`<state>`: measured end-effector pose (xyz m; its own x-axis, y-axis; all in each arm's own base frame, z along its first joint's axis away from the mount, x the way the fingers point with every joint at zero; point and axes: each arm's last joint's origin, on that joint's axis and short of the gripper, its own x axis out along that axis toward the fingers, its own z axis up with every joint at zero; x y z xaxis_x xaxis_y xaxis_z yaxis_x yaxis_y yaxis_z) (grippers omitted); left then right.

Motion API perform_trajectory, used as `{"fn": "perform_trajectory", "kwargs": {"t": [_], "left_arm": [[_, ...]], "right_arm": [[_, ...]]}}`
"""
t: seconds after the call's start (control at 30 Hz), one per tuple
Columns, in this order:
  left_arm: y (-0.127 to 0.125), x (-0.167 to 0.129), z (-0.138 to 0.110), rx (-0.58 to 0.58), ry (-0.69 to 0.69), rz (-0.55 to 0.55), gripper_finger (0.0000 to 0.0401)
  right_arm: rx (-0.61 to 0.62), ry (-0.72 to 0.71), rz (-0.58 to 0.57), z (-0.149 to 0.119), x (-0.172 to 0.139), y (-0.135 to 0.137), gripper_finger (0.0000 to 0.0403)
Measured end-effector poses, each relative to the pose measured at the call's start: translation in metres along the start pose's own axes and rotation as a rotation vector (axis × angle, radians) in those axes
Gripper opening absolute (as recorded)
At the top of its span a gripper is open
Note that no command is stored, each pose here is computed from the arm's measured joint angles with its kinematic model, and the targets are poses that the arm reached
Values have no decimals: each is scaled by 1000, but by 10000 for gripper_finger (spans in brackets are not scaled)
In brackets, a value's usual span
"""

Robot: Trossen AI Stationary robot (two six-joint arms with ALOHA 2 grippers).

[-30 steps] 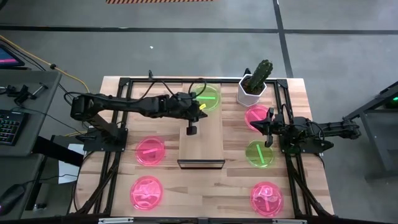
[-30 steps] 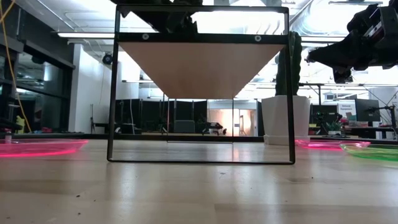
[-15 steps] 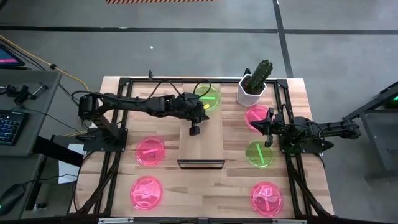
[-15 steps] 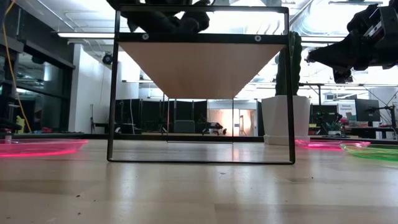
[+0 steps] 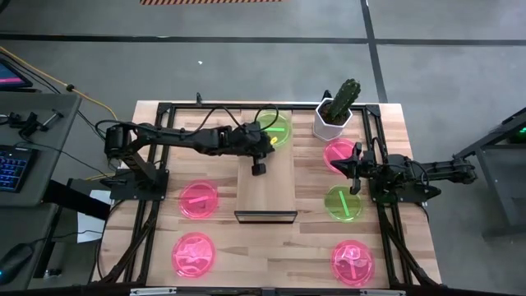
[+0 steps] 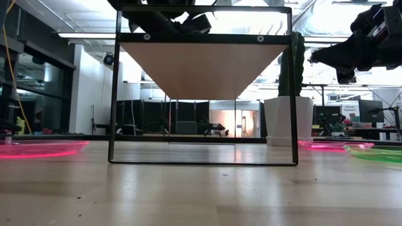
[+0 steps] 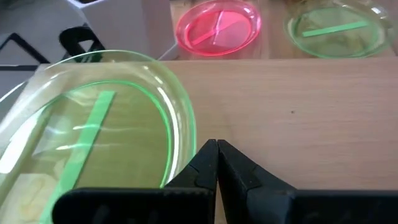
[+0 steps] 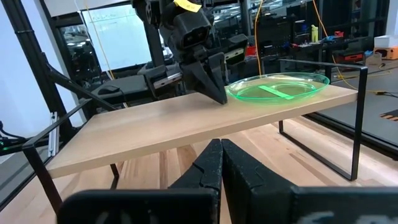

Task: Place and stack plates onto a shelf
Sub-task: Put the green plate on the shelf, then put the pink plate on the shelf

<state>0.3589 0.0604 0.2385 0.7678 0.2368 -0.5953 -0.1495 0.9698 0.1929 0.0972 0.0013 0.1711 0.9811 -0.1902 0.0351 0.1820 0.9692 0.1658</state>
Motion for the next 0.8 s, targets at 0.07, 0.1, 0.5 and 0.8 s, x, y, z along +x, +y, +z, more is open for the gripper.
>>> {"fn": "perform_trajectory", "kwargs": {"t": [0.07, 0.1, 0.5, 0.8], "left_arm": [[1, 0, -1, 2, 13, 29, 0], [1, 0, -1, 3, 18, 42, 0], [0, -4, -3, 15, 62, 106, 0], [-19, -65, 18, 37, -26, 30, 0]], "right_arm": [[0, 0, 0, 0, 0, 0, 0], [0, 0, 0, 0, 0, 0, 0], [0, 0, 0, 0, 0, 0, 0], [59, -10, 2, 1, 0, 0, 0]]}}
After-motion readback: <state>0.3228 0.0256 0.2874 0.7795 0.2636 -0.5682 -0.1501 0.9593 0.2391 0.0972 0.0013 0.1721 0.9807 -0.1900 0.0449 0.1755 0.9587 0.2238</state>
